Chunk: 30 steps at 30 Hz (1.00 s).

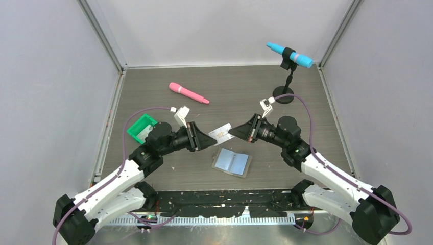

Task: Take the credit cards out of the card holder
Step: Move the credit card to the storage box, then place the credit card in the storage box.

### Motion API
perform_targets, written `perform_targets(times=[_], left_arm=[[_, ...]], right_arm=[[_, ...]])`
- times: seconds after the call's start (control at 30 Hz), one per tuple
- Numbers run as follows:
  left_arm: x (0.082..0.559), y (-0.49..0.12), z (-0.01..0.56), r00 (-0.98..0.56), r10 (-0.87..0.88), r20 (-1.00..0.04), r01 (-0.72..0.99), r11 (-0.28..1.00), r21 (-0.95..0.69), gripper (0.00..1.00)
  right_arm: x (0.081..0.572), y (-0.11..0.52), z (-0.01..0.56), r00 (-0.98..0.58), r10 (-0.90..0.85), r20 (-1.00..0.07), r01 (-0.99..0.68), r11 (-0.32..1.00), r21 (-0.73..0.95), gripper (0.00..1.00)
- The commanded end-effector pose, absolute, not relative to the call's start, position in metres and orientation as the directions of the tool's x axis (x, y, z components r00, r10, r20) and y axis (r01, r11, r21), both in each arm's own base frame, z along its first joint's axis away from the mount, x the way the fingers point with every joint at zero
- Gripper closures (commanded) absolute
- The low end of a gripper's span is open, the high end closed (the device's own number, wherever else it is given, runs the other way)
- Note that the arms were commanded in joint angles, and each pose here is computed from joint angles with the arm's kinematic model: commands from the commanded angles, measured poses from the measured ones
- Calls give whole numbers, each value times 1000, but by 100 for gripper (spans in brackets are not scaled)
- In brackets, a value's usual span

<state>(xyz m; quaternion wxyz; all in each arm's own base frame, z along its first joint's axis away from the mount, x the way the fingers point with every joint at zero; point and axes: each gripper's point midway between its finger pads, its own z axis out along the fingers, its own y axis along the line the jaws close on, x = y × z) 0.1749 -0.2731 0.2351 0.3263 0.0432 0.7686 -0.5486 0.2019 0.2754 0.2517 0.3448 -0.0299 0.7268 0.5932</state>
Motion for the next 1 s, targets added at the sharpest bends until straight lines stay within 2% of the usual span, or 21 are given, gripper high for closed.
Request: perform_targets(times=[0.0, 0.13, 0.23, 0.3, 0.4, 0.43, 0.53, 0.67, 0.7, 0.77, 0.97], left_arm=[[176, -279, 262, -746, -319, -585, 495, 321, -807, 80], [178, -279, 264, -741, -332, -584, 494, 320, -809, 100], [180, -279, 265, -736, -341, -586, 492, 325, -807, 100], [182, -278, 265, -732, -344, -589, 492, 332, -805, 100], [185, -274, 263, -723, -349, -596, 490, 350, -799, 100], [187, -271, 262, -717, -352, -601, 488, 363, -794, 100], [194, -260, 259, -698, -359, -619, 475, 415, -776, 100], [202, -237, 252, -684, -349, -640, 440, 503, -744, 100], [204, -231, 251, -678, -351, -646, 435, 516, -738, 100], [207, -216, 251, -668, -363, -650, 416, 542, -730, 100], [216, -157, 251, -590, -394, -705, 328, 681, -655, 100]], right_arm=[[203, 279, 259, -757, 384, -529, -467, 249, 849, 95], [203, 279, 252, -768, 373, -521, -457, 252, 853, 92], [205, 277, 248, -767, 375, -521, -452, 260, 853, 83], [207, 274, 247, -765, 381, -520, -447, 267, 853, 72], [209, 270, 246, -757, 388, -525, -446, 280, 850, 49], [209, 268, 244, -758, 390, -524, -439, 290, 851, 45], [209, 264, 246, -742, 392, -544, -452, 308, 837, 22], [205, 258, 247, -724, 389, -569, -464, 335, 820, 2], [204, 257, 245, -726, 387, -568, -459, 342, 820, 0], [202, 253, 244, -715, 385, -584, -468, 356, 809, 4], [196, 248, 242, -703, 355, -617, -487, 392, 781, 5]])
